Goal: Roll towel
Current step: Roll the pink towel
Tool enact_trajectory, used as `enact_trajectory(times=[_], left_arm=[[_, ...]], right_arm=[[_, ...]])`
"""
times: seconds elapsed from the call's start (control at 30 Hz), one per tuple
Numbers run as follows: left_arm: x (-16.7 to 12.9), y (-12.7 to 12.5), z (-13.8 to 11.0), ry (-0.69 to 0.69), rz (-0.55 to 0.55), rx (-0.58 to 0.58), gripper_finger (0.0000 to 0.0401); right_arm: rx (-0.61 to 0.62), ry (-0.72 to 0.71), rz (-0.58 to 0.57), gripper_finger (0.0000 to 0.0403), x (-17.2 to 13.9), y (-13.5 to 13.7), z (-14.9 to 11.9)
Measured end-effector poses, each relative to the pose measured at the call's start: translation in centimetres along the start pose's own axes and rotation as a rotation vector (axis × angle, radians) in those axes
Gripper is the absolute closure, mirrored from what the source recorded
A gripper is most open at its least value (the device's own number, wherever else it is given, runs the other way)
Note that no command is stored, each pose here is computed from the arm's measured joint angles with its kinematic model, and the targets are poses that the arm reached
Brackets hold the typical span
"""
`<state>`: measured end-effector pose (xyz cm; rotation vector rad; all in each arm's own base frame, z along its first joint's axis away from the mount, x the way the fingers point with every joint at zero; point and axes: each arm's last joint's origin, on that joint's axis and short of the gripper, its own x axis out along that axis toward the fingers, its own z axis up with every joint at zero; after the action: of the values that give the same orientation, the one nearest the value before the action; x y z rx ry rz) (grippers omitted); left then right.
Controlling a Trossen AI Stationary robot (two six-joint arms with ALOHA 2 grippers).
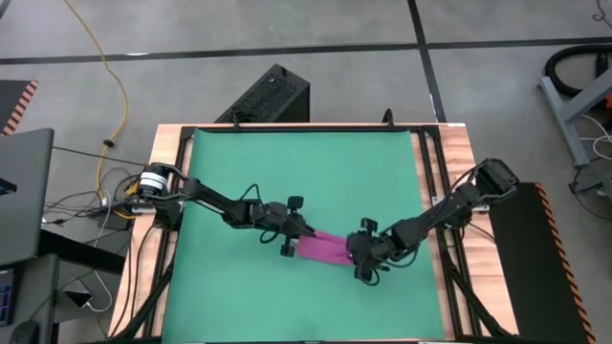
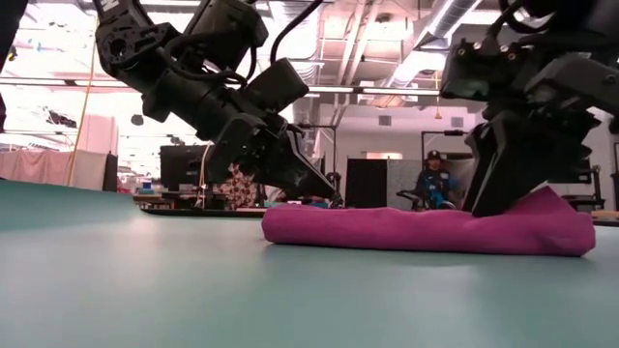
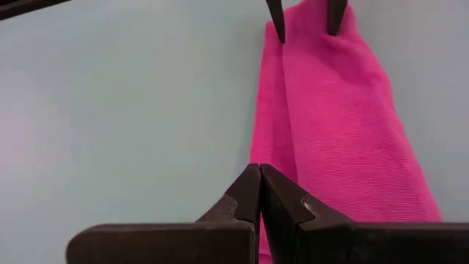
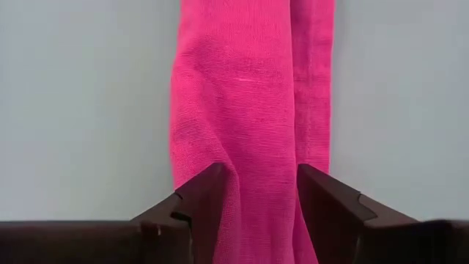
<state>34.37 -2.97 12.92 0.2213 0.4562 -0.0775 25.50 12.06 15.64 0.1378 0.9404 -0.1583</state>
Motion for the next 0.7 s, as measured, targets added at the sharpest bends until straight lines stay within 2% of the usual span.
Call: enact_trajectory(times=[0.1,0.27,0.4,0.53,0.7], left_arm=[[0.0,0.2,0.0,-0.001,-0.004,-0.003,0.0401],[0.0,0.2,0.0,-0.001,-0.004,-0.003,0.0401],[0.0,0.2,0.0,-0.003,-0.003,-0.003,0.0401],[0.0,0.2,0.0,-0.002,-0.004,-0.019,0.0401],[0.0,0.1,-0.1,0.004,-0.037,-0.019,0.0401]], right_arm=[[0.011,0.014,0.014,0.0207,0.1,-0.3,0.2],[0.013,0.017,0.112,0.0207,-0.1,0.3,0.4],[-0.046,-0.088,0.169,0.0207,-2.0,1.0,3.1],[-0.072,-0.1,0.114,0.0207,-3.0,0.6,3.9],[-0.034,-0.032,0.052,0.0207,-1.5,-0.2,3.0]])
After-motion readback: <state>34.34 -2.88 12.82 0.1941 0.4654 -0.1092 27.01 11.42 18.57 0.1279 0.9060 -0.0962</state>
